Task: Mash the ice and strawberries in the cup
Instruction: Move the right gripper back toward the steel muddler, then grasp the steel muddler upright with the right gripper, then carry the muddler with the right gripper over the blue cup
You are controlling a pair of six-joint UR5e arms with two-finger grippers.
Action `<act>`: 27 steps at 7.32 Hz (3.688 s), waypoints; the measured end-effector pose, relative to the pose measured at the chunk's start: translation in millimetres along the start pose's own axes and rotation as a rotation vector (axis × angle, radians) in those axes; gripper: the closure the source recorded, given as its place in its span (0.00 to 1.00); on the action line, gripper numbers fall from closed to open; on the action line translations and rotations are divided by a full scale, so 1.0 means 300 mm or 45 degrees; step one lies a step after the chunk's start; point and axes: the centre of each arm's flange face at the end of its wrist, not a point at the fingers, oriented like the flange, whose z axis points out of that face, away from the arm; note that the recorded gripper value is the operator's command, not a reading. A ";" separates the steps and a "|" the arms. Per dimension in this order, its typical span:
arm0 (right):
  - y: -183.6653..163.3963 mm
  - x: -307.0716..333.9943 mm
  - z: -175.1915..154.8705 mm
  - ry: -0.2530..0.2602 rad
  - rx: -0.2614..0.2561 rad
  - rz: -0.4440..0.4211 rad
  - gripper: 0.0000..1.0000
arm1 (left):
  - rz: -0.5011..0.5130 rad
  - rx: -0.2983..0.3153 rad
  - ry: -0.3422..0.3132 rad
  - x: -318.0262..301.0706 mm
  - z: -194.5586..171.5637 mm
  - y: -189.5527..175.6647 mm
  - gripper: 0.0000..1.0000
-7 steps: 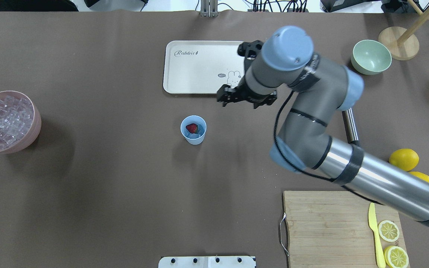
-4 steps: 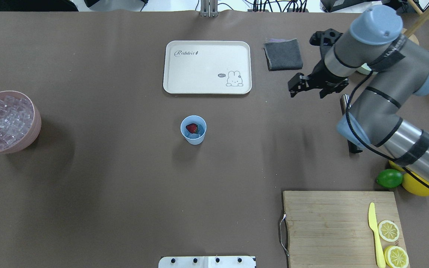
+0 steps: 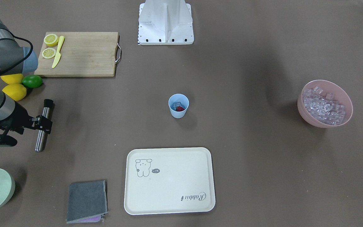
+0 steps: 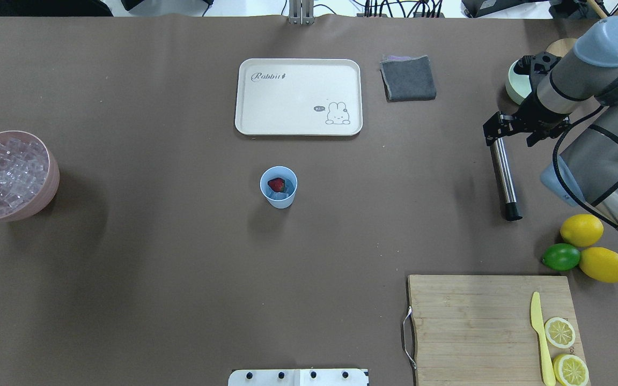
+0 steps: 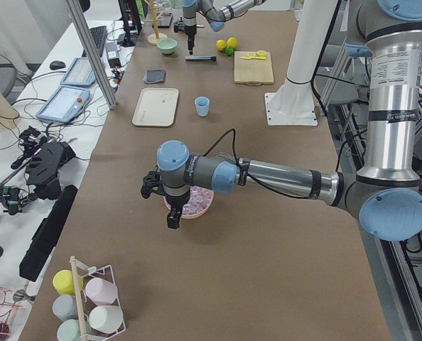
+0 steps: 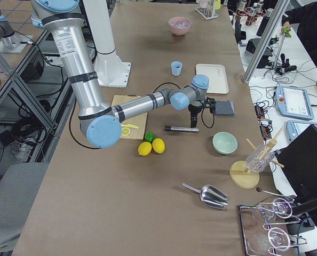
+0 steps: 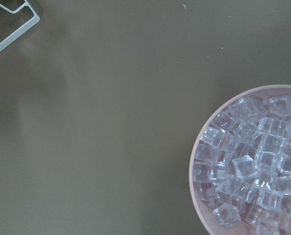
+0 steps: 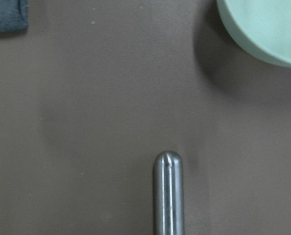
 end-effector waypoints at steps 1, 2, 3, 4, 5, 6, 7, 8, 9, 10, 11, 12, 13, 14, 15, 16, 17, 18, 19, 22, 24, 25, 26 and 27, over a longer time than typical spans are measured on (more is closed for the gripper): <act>-0.004 0.026 0.024 0.013 -0.012 0.009 0.17 | 0.001 0.001 0.000 0.001 -0.003 -0.001 0.02; -0.003 0.035 0.046 0.020 -0.023 0.011 0.18 | 0.001 0.002 0.000 0.001 -0.005 -0.003 0.02; 0.001 0.036 0.074 0.020 -0.031 0.003 0.18 | 0.001 0.004 -0.001 0.003 -0.007 -0.005 0.02; 0.006 0.038 0.109 0.016 -0.034 -0.012 0.22 | 0.002 0.006 -0.001 0.004 -0.009 -0.008 0.02; 0.009 0.038 0.136 0.009 -0.033 -0.025 0.34 | 0.004 0.007 -0.002 0.005 -0.011 -0.011 0.02; 0.011 0.035 0.151 0.005 -0.034 -0.034 0.60 | 0.005 0.009 -0.004 0.007 -0.013 -0.014 0.02; 0.015 0.032 0.161 0.003 -0.037 -0.039 0.84 | 0.006 0.010 -0.005 0.007 -0.013 -0.015 0.02; 0.018 0.030 0.173 0.005 -0.043 -0.041 1.00 | 0.006 0.010 -0.006 0.007 -0.014 -0.016 0.02; 0.019 0.028 0.183 0.007 -0.049 -0.043 1.00 | 0.006 0.011 -0.006 0.008 -0.014 -0.017 0.02; 0.018 0.019 0.180 0.001 -0.049 -0.049 1.00 | 0.007 0.011 -0.006 0.009 -0.015 -0.018 0.02; 0.009 -0.003 0.155 -0.022 -0.043 -0.063 1.00 | 0.008 0.013 -0.006 0.011 -0.017 -0.020 0.02; -0.004 -0.047 0.098 -0.059 -0.016 -0.086 1.00 | 0.010 0.015 -0.005 0.014 -0.020 -0.021 0.02; 0.000 -0.134 -0.016 -0.114 0.054 -0.141 1.00 | 0.015 0.020 -0.002 0.020 -0.026 -0.021 0.02; 0.040 -0.254 -0.175 -0.179 0.169 -0.222 1.00 | 0.019 0.023 -0.001 0.024 -0.031 -0.018 0.02; 0.113 -0.377 -0.343 -0.247 0.309 -0.305 1.00 | 0.023 0.023 0.000 0.024 -0.030 -0.012 0.02; 0.187 -0.483 -0.492 -0.342 0.462 -0.378 1.00 | 0.026 0.022 -0.002 0.021 -0.028 -0.007 0.02; 0.259 -0.582 -0.584 -0.475 0.639 -0.422 1.00 | 0.026 0.018 -0.006 0.016 -0.024 -0.004 0.02; 0.345 -0.693 -0.583 -0.628 0.835 -0.420 1.00 | 0.023 0.015 -0.007 0.012 -0.020 -0.001 0.02; 0.455 -0.828 -0.516 -0.760 1.047 -0.391 1.00 | 0.022 0.013 -0.007 0.010 -0.018 0.001 0.03; 0.681 -1.064 -0.425 -0.852 1.358 -0.304 1.00 | 0.021 0.011 -0.001 0.013 -0.018 0.000 0.03; 0.722 -1.114 -0.367 -0.822 1.460 -0.280 1.00 | 0.025 0.015 0.000 0.018 -0.023 -0.001 0.03; 0.718 -1.135 -0.340 -0.815 1.495 -0.272 1.00 | 0.025 0.014 0.001 0.018 -0.022 -0.002 0.03; 0.703 -1.171 -0.314 -0.804 1.520 -0.260 1.00 | 0.024 0.012 0.002 0.017 -0.020 -0.002 0.02; 0.686 -1.210 -0.285 -0.784 1.536 -0.251 1.00 | 0.023 0.011 0.002 0.016 -0.019 -0.002 0.02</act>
